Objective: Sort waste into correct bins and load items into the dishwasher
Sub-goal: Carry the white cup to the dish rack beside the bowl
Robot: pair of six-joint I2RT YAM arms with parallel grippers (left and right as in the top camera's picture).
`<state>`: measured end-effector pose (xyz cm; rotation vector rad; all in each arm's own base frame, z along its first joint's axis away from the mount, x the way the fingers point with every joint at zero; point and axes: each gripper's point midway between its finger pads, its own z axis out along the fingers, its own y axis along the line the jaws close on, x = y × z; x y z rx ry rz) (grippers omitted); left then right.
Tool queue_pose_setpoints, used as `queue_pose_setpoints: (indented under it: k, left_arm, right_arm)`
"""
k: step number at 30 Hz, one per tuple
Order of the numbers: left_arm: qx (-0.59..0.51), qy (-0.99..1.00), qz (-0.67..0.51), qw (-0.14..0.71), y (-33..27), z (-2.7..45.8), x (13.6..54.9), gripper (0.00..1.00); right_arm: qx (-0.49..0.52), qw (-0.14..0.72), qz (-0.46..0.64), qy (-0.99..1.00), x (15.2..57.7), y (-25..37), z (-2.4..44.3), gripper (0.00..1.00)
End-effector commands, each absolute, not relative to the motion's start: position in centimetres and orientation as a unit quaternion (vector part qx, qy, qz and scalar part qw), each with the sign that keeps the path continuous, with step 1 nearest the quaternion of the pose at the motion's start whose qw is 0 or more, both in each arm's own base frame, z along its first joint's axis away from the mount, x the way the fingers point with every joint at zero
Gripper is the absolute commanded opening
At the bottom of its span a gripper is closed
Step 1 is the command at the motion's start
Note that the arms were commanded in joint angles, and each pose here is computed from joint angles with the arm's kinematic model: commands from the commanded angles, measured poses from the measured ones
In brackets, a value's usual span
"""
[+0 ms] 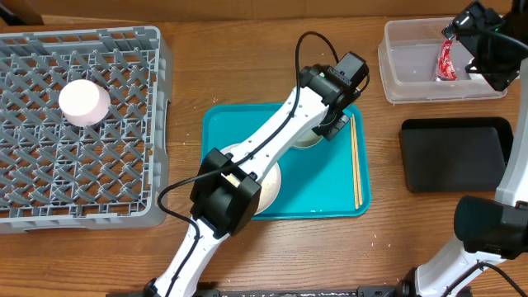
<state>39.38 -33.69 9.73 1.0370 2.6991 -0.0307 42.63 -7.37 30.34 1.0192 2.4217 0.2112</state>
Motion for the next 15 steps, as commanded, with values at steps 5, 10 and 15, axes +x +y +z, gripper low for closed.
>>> queue_pose_setpoints:
  k: [5,10,15]
  left_arm:
    - [0.204,0.926,-0.079,0.309,-26.0,29.9,43.5,0.04]
    - [0.087,0.930,-0.157,0.320,-15.0,35.2,44.0,0.04]
    - [-0.033,0.928,-0.245,0.279,-3.1,35.1,43.4,0.04]
  right_arm:
    - [0.377,0.255,0.079,0.887,42.7,-7.5,30.7,1.00]
    - [0.377,0.256,0.080,0.887,42.7,-7.5,30.7,1.00]
    - [0.377,0.255,0.080,0.887,42.7,-7.5,30.7,1.00]
